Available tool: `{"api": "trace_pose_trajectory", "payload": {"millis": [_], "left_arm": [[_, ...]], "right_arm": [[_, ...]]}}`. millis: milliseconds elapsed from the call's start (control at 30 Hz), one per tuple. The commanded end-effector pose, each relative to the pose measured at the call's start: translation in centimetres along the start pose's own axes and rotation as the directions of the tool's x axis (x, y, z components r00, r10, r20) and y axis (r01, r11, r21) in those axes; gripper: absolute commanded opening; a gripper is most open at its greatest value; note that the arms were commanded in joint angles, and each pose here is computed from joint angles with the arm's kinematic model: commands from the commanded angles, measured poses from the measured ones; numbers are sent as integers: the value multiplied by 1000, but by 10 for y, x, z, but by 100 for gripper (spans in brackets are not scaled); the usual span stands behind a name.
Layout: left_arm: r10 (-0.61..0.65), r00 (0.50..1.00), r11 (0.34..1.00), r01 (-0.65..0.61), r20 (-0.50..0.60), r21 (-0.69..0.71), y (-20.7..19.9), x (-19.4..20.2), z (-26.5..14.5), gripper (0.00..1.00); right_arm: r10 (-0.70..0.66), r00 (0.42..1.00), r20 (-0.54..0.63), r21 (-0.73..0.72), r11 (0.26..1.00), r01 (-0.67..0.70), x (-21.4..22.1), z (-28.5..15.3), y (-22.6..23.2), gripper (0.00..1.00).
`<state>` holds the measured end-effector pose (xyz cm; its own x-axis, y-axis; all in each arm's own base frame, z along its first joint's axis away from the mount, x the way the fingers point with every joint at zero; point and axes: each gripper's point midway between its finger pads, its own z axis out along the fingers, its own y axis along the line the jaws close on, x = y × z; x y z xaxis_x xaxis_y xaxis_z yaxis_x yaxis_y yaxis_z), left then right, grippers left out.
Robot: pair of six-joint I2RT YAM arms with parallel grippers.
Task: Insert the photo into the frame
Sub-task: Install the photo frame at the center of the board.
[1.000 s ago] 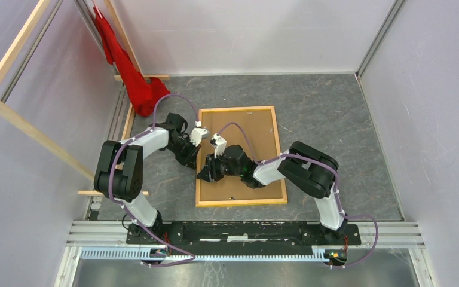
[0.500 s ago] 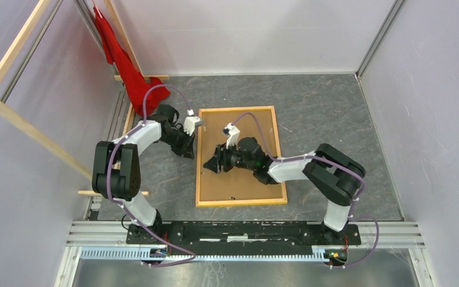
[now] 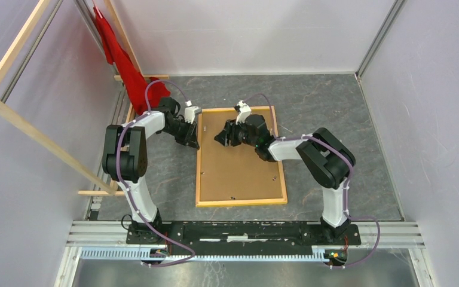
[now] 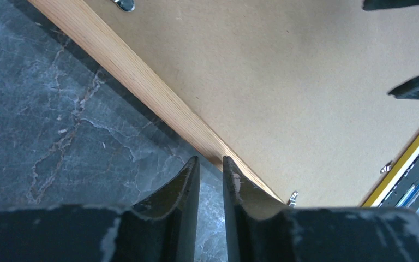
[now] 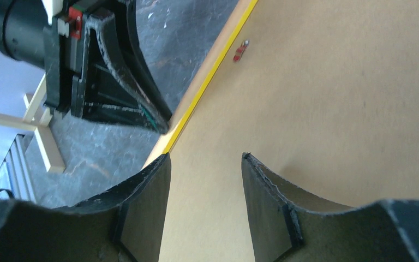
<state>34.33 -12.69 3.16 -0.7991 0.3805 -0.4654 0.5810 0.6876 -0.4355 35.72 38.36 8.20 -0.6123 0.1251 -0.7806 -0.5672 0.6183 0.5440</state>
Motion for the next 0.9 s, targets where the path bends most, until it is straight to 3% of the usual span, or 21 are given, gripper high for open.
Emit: {"api": "trace_pose_trajectory", "payload": {"millis": [0, 233, 867], "left_arm": [[-24, 998, 999, 23, 62, 31, 0, -23, 0, 21], [-41, 998, 997, 38, 46, 63, -1, -14, 8, 12], [-40, 999, 996, 37, 36, 79, -4, -6, 10, 11]], "right_arm": [[-35, 999, 19, -24, 999, 36, -21, 28, -4, 56], [-33, 999, -8, -46, 998, 32, -23, 70, -13, 54], [15, 999, -48, -74, 997, -19, -6, 116, -15, 50]]}}
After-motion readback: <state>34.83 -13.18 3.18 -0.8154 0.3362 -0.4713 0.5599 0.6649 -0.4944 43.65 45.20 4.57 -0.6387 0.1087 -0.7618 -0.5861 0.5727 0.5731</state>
